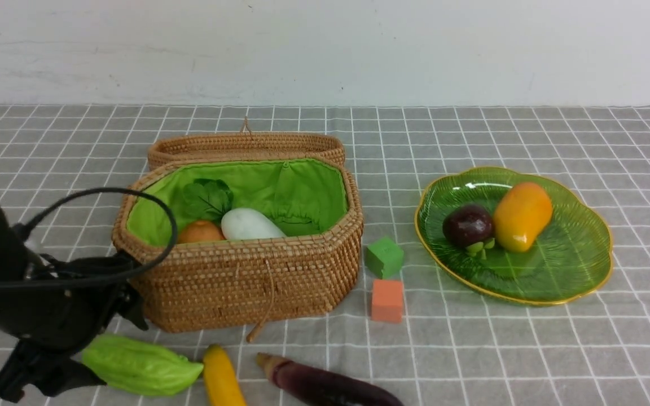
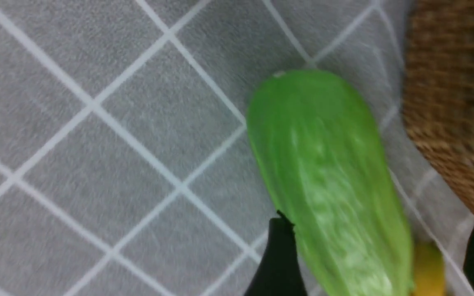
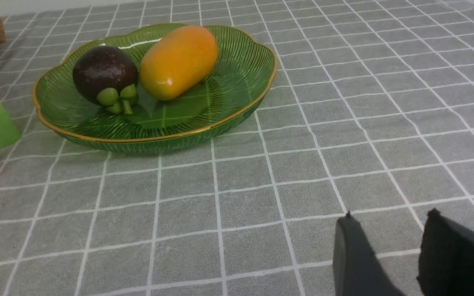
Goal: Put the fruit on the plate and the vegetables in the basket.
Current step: Take a chayote with your left arm and place it on the basket on the left.
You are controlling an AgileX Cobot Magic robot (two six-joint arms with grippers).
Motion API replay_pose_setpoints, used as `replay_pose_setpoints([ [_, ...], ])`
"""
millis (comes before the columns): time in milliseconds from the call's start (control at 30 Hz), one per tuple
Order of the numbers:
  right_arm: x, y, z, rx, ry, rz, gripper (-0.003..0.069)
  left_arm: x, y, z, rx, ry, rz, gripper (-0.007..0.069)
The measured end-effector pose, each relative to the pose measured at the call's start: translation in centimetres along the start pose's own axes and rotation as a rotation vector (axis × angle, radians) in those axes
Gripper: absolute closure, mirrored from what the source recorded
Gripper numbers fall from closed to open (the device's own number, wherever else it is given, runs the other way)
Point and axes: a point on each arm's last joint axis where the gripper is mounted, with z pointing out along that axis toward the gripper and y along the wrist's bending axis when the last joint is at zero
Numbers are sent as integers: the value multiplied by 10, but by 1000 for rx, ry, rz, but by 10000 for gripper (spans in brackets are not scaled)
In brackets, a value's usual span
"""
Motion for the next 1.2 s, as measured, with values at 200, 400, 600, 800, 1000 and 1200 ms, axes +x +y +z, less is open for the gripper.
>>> replay_pose_setpoints([
  [200,0,0,0,0,0,0,417,-1,7,39,-111,59,-18,78],
  [400,0,0,0,0,0,0,417,0,9,43,-136,73,13,132],
  [600,0,0,0,0,0,0,417,4,13,35,-174,115,89,198],
  [800,0,0,0,0,0,0,417,10,13,-4,-134,121,193,198],
  [1000,0,0,0,0,0,0,417,14,-7,-75,37,82,163,198],
  [1200,0,0,0,0,0,0,417,1,-66,-157,425,-19,87,198],
])
